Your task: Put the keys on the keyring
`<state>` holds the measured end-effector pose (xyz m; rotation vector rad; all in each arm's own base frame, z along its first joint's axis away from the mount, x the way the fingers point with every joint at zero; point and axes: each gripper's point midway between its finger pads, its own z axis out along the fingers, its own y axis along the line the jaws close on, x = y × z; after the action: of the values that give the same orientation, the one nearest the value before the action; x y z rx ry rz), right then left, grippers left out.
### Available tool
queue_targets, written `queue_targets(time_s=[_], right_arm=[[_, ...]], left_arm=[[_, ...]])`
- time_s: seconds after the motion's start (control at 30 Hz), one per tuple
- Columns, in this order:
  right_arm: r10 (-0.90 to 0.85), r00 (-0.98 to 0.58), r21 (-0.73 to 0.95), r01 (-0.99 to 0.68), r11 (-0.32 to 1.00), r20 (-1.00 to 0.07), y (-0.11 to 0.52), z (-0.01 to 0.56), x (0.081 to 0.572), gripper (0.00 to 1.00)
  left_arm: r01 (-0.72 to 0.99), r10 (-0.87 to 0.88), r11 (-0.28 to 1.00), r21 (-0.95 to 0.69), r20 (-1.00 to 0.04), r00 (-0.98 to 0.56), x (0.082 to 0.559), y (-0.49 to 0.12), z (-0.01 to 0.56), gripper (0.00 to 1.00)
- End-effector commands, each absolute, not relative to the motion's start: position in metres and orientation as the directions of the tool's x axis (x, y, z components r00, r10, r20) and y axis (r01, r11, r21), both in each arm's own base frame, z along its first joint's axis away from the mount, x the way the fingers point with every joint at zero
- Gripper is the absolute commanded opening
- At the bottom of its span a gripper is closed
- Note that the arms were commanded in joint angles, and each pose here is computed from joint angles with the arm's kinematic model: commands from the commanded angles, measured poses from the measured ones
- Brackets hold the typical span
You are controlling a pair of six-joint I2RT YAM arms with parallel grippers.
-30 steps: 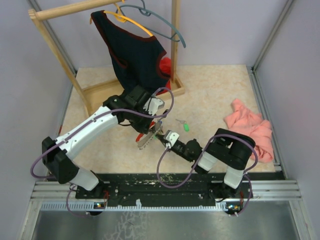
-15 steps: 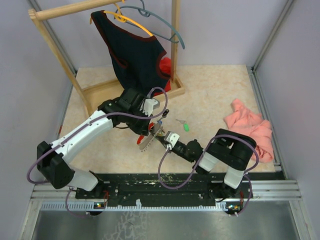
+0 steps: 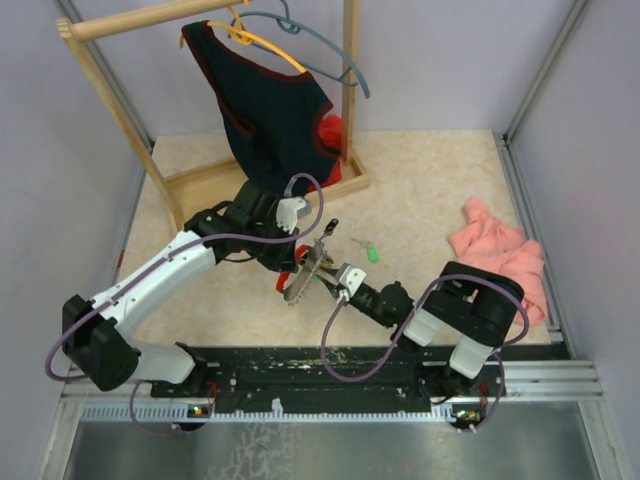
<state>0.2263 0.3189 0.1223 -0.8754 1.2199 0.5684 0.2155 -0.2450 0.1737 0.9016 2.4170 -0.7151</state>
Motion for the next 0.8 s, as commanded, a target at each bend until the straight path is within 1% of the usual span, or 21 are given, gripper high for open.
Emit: queue_targets(time_s=[0.0,0.03,0.07,0.17,0.33,0.53,0.77], right_arm=[[0.107,0.403,-0.271,-0.766,0.583,-0.909,0.318,0.187,0.213,0.24],[0.111,0.406,-0.277,-0.773,0.571,-0.907,0.319,0.188,0.21,0.24],[0.115,0.41,-0.282,-0.78,0.559,-0.905,0.32,0.188,0.208,0.24],[0.119,0.417,-0.297,-0.793,0.531,-0.901,0.324,0.187,0.203,0.23],[0.135,0.425,-0.31,-0.811,0.496,-0.895,0.33,0.189,0.197,0.18],[0.119,0.45,-0.33,-0.786,0.522,-0.885,0.329,0.192,0.204,0.15],[0.117,0.472,-0.35,-0.778,0.522,-0.874,0.335,0.195,0.207,0.1]], left_arm=[[0.73,0.449,0.618,-0.291,-0.632,-0.631,0.221,-0.251,0.194,0.0],[0.733,0.45,0.618,-0.284,-0.637,-0.626,0.223,-0.251,0.196,0.0],[0.731,0.466,0.621,-0.282,-0.618,-0.634,0.221,-0.248,0.195,0.0],[0.735,0.485,0.622,-0.271,-0.603,-0.633,0.221,-0.246,0.196,0.0],[0.74,0.508,0.622,-0.256,-0.588,-0.63,0.222,-0.244,0.199,0.0],[0.745,0.532,0.622,-0.24,-0.569,-0.627,0.223,-0.242,0.197,0.0],[0.755,0.548,0.611,-0.238,-0.56,-0.621,0.22,-0.244,0.196,0.0]])
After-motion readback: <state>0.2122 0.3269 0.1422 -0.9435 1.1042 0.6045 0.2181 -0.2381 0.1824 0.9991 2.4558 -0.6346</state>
